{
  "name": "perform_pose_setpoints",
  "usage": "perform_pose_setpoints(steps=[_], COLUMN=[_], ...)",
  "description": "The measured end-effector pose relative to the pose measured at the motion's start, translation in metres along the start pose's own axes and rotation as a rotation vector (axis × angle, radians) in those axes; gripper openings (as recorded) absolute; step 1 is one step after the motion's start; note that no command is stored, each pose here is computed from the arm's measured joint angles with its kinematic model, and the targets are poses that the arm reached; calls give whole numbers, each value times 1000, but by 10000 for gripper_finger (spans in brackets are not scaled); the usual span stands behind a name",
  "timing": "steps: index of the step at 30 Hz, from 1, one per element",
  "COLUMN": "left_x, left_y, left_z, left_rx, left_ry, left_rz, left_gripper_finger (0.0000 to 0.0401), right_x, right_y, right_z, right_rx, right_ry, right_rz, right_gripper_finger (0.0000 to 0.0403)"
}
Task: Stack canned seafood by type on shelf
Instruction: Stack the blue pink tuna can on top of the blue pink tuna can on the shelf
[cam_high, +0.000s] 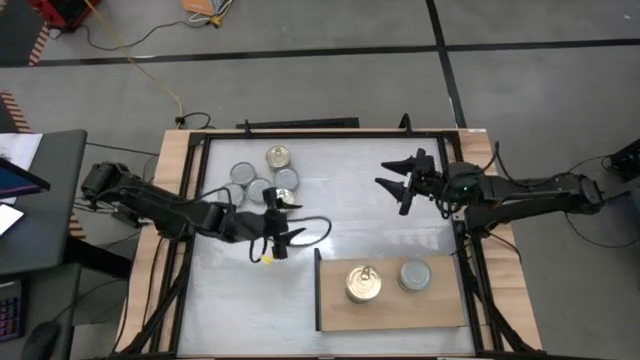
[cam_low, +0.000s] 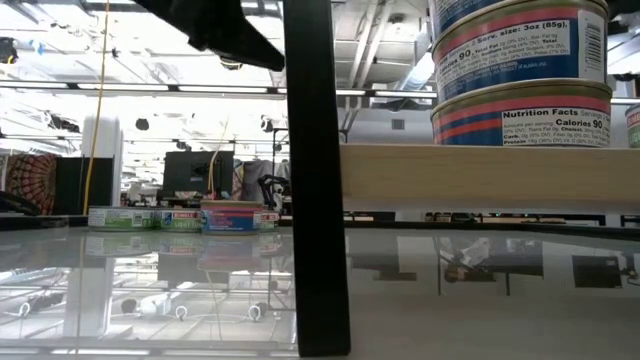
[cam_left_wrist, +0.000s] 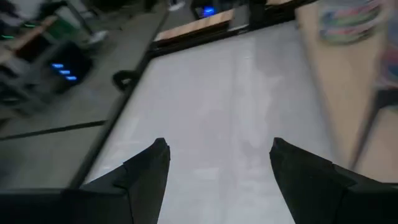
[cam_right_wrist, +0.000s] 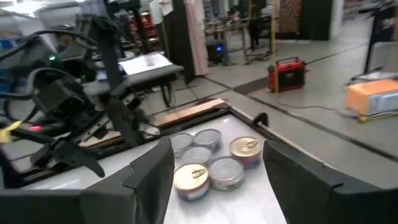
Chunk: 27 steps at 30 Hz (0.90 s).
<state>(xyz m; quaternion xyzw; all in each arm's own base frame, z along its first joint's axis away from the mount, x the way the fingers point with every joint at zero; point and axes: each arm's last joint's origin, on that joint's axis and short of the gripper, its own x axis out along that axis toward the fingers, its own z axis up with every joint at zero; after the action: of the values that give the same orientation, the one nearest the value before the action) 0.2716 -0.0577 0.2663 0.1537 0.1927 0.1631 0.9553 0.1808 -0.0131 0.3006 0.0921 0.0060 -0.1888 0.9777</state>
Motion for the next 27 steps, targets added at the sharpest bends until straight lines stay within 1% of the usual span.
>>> perform_pose_setpoints(steps=[2,4,7,9,11,14,18,22,27], left_x=[0,2,6,9,13,17,22,25,25], left_y=[-1,-1,3,7,12,19,31,36,38], left_z=[-9,-16,-30,-37,-42,-56,-71,-75,-61], left_rx=[27,16,-6,-1,0,-34,-35,-16,39], left_ry=[30,51,80,107,131,172,220,233,213], left_rz=[56,94,124,149,172,216,285,299,295], left_gripper_finger=[264,264,264,264,264,264,264,264,264], right_x=[6,15,28,35,39,43,44,43,40], right_y=[5,10,16,19,19,17,13,7,3], right_z=[-4,-11,-20,-25,-30,-33,-33,-23,-4], right_rx=[-23,-56,-111,-147,-176,-208,-265,-334,-335], right_ry=[3,13,31,33,55,75,83,21,-119], right_rz=[-24,-55,-60,-61,-67,-81,-97,-120,-145], right_gripper_finger=[272,272,272,272,272,272,272,272,272])
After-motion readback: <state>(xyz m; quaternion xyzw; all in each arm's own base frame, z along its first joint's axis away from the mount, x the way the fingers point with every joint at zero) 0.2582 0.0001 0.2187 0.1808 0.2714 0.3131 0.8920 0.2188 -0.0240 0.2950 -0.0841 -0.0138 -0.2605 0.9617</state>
